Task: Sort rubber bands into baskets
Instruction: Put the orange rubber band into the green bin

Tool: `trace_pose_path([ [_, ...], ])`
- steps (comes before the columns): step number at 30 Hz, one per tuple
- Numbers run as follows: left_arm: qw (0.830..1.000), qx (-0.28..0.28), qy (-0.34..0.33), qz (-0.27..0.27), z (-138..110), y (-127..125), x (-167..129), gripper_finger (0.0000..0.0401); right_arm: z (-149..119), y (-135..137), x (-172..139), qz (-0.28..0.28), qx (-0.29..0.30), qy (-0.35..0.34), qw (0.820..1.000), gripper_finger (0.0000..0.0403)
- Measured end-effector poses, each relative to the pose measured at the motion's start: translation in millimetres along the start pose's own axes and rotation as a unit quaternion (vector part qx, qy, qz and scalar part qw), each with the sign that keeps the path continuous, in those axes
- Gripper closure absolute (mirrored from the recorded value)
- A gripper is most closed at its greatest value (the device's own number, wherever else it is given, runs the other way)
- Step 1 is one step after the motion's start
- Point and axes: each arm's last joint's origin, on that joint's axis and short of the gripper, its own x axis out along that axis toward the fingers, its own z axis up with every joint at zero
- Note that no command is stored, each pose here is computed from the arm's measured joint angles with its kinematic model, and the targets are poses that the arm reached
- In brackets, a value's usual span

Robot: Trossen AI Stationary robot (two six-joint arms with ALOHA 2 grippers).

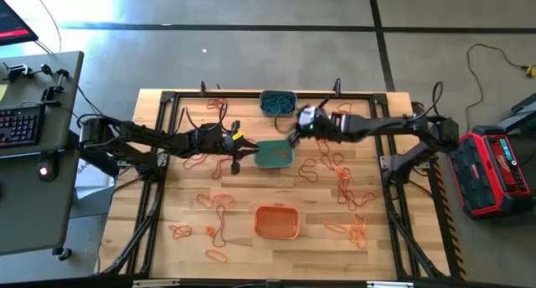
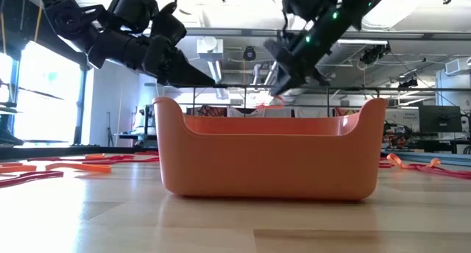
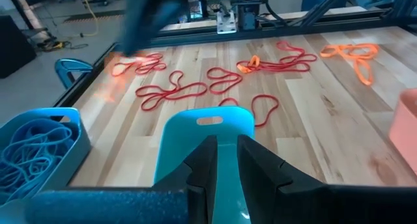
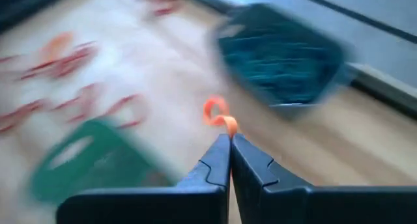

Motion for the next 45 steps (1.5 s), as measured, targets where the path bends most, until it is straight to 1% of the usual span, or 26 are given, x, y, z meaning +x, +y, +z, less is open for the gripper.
trace_pose_path([
  [3,1.000,0.000,0.001,0.006,-0.1,0.4,0.0,0.0351,-7.5,22.1,-7.9,0.042,-0.030,-0.005,0.999,0.0403],
  [6,1.000,0.000,0.001,0.006,0.0,0.5,0.0,0.0351,-15.0,36.1,-9.3,0.060,-0.046,-0.005,0.997,0.0403],
  [13,1.000,-0.006,0.002,0.006,-0.3,0.4,0.0,0.0351,-34.2,54.0,18.3,0.085,-0.060,0.014,0.994,0.0403],
  [19,1.000,-0.006,0.003,0.006,-0.5,0.4,0.0,0.0351,-45.0,54.8,37.1,0.091,-0.061,0.040,0.993,0.0403],
  [23,1.000,-0.006,0.004,0.005,-0.7,0.3,0.0,0.0351,-48.8,55.4,43.0,0.089,-0.056,0.045,0.993,0.0403],
  [32,1.000,-0.006,0.004,0.005,-0.6,0.3,0.0,0.0351,-60.3,56.1,56.9,0.080,-0.068,0.064,0.992,0.0403],
  [37,1.000,-0.006,0.004,0.005,-0.6,0.3,0.0,0.0351,-62.4,56.8,60.2,0.081,-0.088,0.062,0.991,0.0403],
  [41,1.000,-0.006,0.004,0.005,-0.6,0.3,0.0,0.0351,-61.3,56.8,60.3,0.071,-0.090,0.051,0.992,0.0402],
  [45,1.000,-0.006,0.005,0.007,-0.6,0.5,0.0,0.0351,-61.0,57.2,60.0,0.061,-0.087,0.044,0.993,0.0387],
])
